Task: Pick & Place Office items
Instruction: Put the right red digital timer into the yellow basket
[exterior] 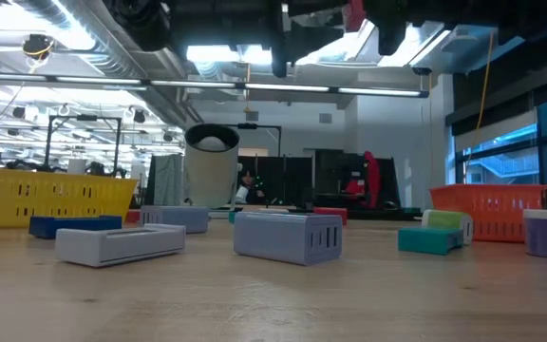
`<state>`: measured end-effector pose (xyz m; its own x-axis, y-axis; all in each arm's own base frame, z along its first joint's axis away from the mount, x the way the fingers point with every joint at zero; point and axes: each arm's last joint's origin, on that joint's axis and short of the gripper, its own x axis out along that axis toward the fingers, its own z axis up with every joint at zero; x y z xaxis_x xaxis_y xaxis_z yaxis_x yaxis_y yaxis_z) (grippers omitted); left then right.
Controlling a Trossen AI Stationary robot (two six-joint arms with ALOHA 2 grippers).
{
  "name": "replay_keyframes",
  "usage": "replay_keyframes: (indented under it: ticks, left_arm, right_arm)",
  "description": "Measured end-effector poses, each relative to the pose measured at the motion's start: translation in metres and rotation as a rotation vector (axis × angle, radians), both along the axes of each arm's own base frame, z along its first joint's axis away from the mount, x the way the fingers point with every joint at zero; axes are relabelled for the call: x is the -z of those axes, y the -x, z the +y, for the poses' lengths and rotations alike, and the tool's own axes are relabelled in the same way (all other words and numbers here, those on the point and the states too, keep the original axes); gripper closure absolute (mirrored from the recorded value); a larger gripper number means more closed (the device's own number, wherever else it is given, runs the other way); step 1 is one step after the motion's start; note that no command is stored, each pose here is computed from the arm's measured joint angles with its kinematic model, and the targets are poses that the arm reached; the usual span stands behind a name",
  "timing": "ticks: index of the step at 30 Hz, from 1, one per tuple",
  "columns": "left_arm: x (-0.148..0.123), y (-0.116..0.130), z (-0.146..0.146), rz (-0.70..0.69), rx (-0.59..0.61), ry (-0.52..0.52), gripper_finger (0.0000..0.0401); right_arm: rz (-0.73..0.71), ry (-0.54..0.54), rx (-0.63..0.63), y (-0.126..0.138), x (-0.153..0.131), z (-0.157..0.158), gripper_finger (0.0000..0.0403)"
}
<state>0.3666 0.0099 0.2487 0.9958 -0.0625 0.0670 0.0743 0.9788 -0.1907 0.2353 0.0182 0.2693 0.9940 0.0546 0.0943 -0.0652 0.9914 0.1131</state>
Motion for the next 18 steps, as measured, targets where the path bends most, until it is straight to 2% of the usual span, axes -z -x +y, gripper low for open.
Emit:
replay_keyframes:
  ticks: [5, 10, 18]
  left_arm:
    - [0.0, -0.0001, -0.0032, 0.0, 0.009, 0.001, 0.0118]
    - [-0.001, 0.0, -0.001, -0.008, -0.063, 0.019, 0.0113]
    - [-0.0016, 0.0, -0.0027, -0.015, -0.082, 0.023, 0.0113]
  right_arm:
    - [-0.001, 0.008, 0.001, 0.0, 0.0, 0.0001, 0.0251]
    - [-0.017, 0.008, -0.01, -0.001, -0.0007, 0.0004, 0.0251]
    - [-0.017, 0.015, -0.012, -0.009, 0.0059, 0.0009, 0.0251]
